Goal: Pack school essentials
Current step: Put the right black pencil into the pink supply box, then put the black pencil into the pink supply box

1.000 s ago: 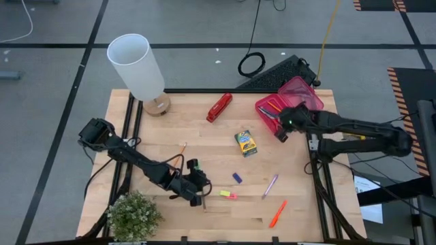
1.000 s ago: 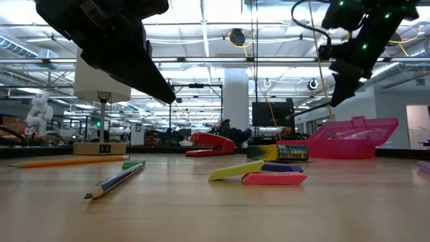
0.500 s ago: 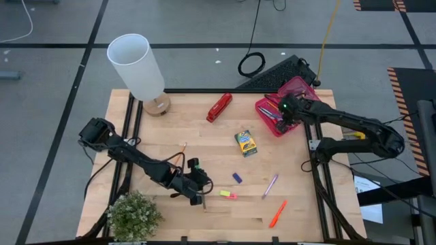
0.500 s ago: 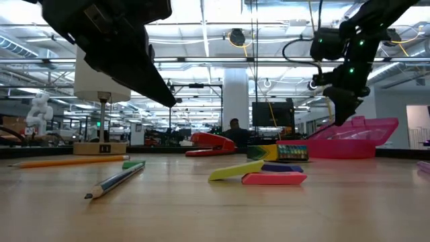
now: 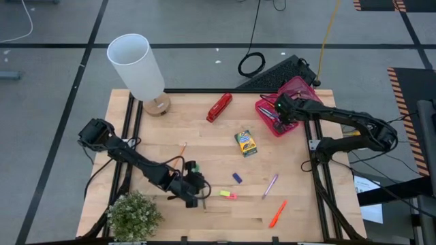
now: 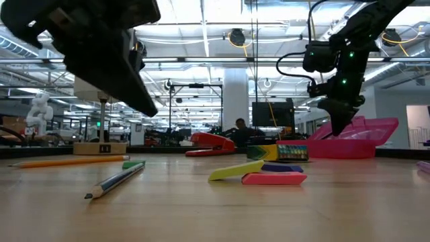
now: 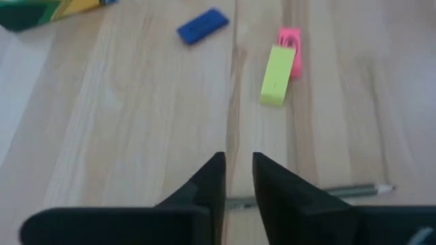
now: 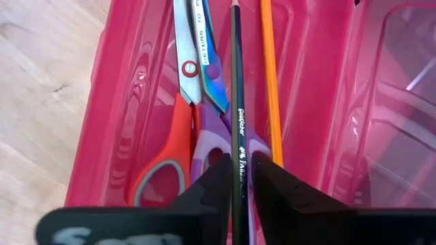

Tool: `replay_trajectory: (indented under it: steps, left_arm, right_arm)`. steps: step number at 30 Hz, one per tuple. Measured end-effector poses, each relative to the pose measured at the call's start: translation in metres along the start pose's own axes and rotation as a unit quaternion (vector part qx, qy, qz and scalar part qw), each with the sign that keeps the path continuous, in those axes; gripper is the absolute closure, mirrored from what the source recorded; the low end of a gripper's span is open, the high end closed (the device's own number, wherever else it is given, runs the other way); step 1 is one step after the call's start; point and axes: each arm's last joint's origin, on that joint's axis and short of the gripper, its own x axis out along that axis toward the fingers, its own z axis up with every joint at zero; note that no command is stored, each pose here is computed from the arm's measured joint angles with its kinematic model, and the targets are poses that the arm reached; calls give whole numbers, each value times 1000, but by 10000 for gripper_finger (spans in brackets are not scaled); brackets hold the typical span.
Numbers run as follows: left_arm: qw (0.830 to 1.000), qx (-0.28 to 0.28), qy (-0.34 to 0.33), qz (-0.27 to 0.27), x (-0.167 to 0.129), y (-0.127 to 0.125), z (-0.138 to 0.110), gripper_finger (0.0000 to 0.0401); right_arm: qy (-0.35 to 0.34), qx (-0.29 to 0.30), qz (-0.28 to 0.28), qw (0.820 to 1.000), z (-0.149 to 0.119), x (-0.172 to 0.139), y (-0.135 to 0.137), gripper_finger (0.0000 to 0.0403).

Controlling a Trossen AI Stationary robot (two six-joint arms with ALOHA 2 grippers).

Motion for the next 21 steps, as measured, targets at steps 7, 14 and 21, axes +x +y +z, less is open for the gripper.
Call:
replay_trajectory:
  steps: [7,14,21]
  left_arm:
    - [999,28,36,5,-4,-5,-11,269]
    - [995,53,79,-3,-7,-8,-21,252]
    - [983,145,112,-15,-11,-10,-29,251]
  right_arm:
    - [-21,3,-23,1000,-1,-9,-1,294]
    - [-64,21,-8,998,-5,-27,-2,247]
    - [-139,-2,115,984,-16,-62,24,237]
